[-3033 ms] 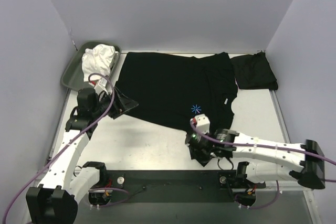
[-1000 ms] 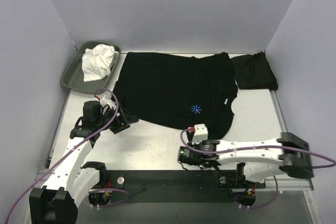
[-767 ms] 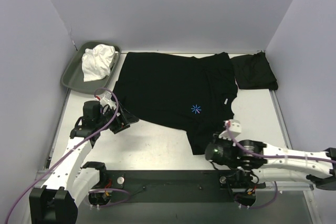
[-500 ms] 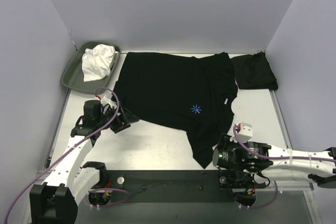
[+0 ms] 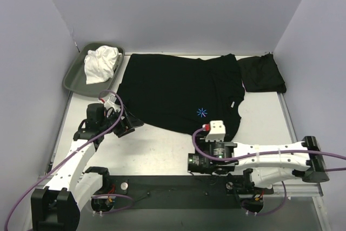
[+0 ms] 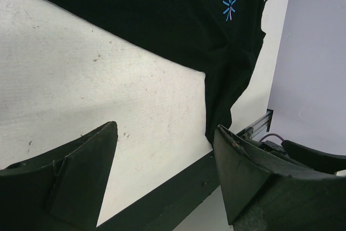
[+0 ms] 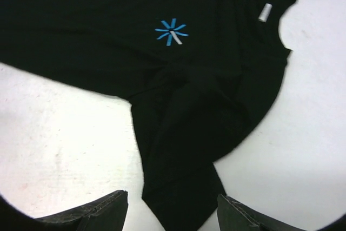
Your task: Fold and stack the t-shirts
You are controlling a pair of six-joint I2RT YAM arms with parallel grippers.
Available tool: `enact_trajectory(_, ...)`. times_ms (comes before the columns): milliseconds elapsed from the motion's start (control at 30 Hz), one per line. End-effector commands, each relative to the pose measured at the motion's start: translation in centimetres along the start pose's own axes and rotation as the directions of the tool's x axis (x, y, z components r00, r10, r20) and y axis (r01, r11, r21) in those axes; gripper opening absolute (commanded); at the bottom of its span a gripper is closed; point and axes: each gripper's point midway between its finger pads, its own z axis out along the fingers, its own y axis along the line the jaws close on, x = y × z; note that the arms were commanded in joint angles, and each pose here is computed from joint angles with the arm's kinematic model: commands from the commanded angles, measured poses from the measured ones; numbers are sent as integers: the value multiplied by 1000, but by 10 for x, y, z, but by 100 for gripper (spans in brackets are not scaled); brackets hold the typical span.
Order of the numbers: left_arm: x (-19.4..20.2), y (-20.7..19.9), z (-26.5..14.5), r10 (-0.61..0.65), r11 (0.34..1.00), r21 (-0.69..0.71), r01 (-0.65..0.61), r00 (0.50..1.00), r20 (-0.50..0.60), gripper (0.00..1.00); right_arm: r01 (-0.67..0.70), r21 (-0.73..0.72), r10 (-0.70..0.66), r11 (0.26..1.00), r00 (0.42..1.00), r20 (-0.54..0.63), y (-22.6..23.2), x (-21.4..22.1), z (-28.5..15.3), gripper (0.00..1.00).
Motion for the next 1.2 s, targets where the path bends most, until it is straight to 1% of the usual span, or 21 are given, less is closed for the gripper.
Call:
enact_trajectory(0, -5, -6, -1, 44, 998, 42, -45, 999, 26, 81, 127, -39, -126, 991, 992, 22, 35, 1, 10, 62)
enact_trajectory(100, -3, -6, -2, 45, 998, 43, -46, 999, 27, 81, 161, -12, -161, 987, 987, -4, 43, 13, 25, 61)
enact_trajectory(133, -2, -5, -3, 45, 998, 40, -46, 999, 24, 81, 155, -26, -155, 988, 988, -20, 51, 18, 30, 61)
enact_trajectory(200, -2, -6, -4, 49, 998, 44, -50, 999, 24, 81, 186, -30, -187, 982, 982, -39, 52, 26, 41, 61)
enact_trajectory(233, -1, -7, -4, 46, 998, 47, -47, 999, 24, 81, 162, -54, -164, 985, 986, -41, 61, 28, 45, 61)
enact_trajectory(267, -1, -7, -5, 46, 998, 50, -47, 999, 25, 81, 185, -54, -188, 981, 980, -65, 58, 34, 52, 61)
enact_trajectory(367, -3, -9, -6, 47, 997, 54, -49, 998, 35, 81, 160, -88, -168, 983, 982, -89, 67, 41, 62, 61)
enact_trajectory(400, -2, -10, -6, 47, 997, 54, -49, 998, 33, 81, 172, -83, -180, 982, 979, -100, 62, 45, 70, 61)
enact_trajectory(433, -2, -9, -6, 48, 997, 55, -50, 998, 31, 81, 147, -108, -158, 983, 982, -103, 69, 45, 73, 61)
enact_trajectory(467, -2, -9, -6, 48, 997, 55, -50, 998, 31, 81, 142, -129, -158, 981, 979, -130, 71, 50, 76, 61)
enact_trajectory(500, -2, -9, -6, 46, 997, 53, -48, 999, 29, 81, 149, -126, -166, 981, 976, -142, 67, 52, 83, 61)
enact_trajectory(533, -1, -8, -6, 45, 998, 53, -46, 999, 26, 81, 133, -146, -153, 980, 978, -140, 72, 52, 86, 61)
enact_trajectory(800, -1, -6, -4, 41, 998, 51, -43, 999, 23, 81, 123, -190, -161, 974, 967, -198, 85, 62, 104, 61)
enact_trajectory(967, -1, -5, -3, 42, 998, 49, -43, 999, 22, 81, 119, -190, -164, 974, 956, -242, 85, 73, 113, 61)
enact_trajectory(1167, -2, -4, -3, 42, 998, 46, -43, 999, 22, 81, 118, -187, -164, 975, 952, -256, 83, 78, 117, 60)
